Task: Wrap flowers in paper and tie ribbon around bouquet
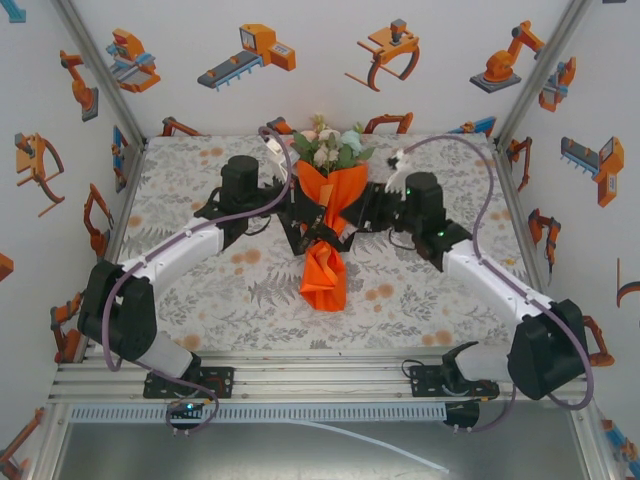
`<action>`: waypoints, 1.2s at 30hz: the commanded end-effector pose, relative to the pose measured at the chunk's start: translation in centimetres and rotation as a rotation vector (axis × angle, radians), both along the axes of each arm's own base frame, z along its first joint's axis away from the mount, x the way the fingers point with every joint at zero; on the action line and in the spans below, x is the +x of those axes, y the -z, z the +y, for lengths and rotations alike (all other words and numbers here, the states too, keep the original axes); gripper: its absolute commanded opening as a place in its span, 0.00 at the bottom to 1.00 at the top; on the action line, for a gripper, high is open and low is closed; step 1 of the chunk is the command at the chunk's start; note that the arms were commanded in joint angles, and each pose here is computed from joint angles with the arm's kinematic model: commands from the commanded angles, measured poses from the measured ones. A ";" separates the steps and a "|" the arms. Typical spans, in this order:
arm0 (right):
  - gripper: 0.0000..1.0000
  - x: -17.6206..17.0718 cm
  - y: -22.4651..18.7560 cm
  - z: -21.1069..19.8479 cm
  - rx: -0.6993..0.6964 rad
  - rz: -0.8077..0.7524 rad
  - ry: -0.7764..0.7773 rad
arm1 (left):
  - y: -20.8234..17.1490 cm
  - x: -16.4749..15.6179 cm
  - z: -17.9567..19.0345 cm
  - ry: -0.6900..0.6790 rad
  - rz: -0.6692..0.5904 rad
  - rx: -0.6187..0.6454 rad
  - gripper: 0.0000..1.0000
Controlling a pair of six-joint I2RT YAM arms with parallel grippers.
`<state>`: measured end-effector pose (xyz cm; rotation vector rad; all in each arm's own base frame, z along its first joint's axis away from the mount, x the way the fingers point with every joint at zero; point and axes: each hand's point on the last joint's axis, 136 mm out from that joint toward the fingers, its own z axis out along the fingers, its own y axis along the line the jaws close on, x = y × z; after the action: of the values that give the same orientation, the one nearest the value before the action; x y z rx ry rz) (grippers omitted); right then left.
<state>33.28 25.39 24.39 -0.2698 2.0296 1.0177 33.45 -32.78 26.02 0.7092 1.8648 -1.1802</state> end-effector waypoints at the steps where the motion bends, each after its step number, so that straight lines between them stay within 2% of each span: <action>1: 0.56 -1.7 -3.1 3.8 0.016 -0.242 -0.138 | -1.9 1.1 -0.6 -0.025 -0.019 -0.053 0.00; 6: 0.57 0.2 -1.8 6.8 0.029 -0.253 -0.107 | -2.0 0.9 -0.9 -0.008 -0.004 -0.065 0.00; 10: 0.50 1.7 -1.4 7.2 0.000 -0.279 -0.081 | -2.0 0.7 -0.8 -0.003 -0.008 -0.052 0.00; 18: 0.40 1.5 -2.6 7.2 0.018 -0.321 -0.086 | -1.9 1.0 -0.9 -0.007 -0.013 -0.040 0.00; 22: 0.32 2.3 -2.2 6.0 -0.030 -0.307 -0.012 | -1.5 0.9 -0.9 0.005 -0.012 -0.026 0.00; 24: 0.21 2.5 -2.0 5.5 -0.054 -0.311 0.013 | -1.4 0.6 -1.0 0.021 -0.015 -0.025 0.02; 26: 0.10 2.2 -1.8 5.7 -0.058 -0.310 -0.005 | -1.6 0.2 -1.1 0.044 -0.028 -0.026 0.17; 28: 0.01 1.6 -1.5 6.1 -0.070 -0.305 -0.053 | -2.2 -0.1 -0.6 0.033 -0.066 -0.020 0.41; 30: 0.00 1.1 -0.8 6.0 -0.082 -0.290 -0.070 | -3.3 0.2 0.9 -0.051 -0.151 -0.010 0.51; 31: 0.00 0.9 -0.5 5.8 -0.086 -0.283 -0.073 | -3.8 0.8 2.3 -0.137 -0.187 -0.001 0.56; 33: 0.00 0.5 0.0 5.4 -0.095 -0.271 -0.067 | -3.6 2.6 5.3 -0.319 -0.177 0.026 0.60; 36: 0.00 0.0 0.0 5.1 -0.101 -0.259 -0.070 | -0.1 5.6 9.7 -0.570 0.008 0.111 0.60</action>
<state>33.88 30.99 23.15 -0.4924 1.8817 0.8856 35.90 -27.75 27.99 0.4756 1.8506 -0.9110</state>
